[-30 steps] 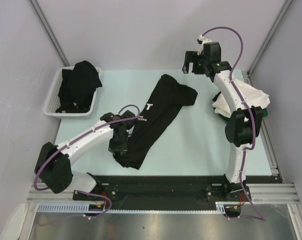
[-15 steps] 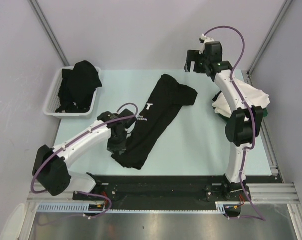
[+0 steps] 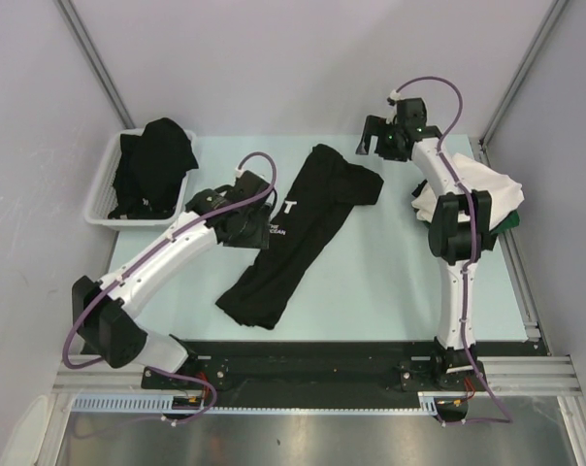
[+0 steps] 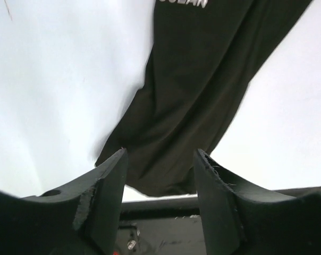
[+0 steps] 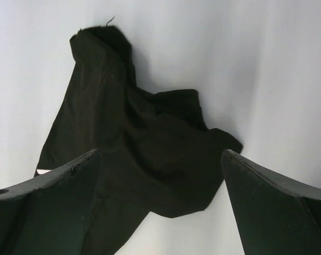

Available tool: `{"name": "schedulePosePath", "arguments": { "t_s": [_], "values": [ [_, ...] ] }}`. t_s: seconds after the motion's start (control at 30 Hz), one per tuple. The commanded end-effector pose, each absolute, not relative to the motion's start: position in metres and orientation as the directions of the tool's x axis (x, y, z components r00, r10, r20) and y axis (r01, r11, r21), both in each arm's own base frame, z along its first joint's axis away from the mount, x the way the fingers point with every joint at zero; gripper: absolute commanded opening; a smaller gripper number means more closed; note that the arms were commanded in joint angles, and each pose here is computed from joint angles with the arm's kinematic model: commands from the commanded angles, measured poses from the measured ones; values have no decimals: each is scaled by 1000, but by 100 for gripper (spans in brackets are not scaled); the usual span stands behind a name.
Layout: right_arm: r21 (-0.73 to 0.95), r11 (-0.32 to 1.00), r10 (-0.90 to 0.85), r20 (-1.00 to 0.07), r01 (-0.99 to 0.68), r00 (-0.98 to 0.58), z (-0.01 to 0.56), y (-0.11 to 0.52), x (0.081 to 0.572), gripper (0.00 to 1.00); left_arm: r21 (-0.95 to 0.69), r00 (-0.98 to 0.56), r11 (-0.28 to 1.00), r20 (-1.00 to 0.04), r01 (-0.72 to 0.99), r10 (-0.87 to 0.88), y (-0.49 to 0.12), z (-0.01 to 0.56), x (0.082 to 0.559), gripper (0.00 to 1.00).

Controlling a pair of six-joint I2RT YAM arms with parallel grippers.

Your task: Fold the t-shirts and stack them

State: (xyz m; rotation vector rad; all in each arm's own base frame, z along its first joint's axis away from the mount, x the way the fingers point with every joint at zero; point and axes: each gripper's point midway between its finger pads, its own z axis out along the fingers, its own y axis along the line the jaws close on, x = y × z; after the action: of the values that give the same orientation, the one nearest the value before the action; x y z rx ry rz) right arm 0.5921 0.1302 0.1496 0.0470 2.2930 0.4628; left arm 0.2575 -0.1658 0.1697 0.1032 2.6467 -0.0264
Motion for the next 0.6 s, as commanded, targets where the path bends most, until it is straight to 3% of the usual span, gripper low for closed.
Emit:
{"name": "schedulePosePath", "arguments": {
  "t_s": [0.0,0.57],
  "values": [
    [343,921,133,-721,-183,-680,158,149,597,100,-64,-778,991,-626,113,48,-173,218,284,59],
    [338,927,97,-637,-164,-765,81,150,595,100,-84,-790,991,-612,107,33,-165,218,293,60]
  ]
}}
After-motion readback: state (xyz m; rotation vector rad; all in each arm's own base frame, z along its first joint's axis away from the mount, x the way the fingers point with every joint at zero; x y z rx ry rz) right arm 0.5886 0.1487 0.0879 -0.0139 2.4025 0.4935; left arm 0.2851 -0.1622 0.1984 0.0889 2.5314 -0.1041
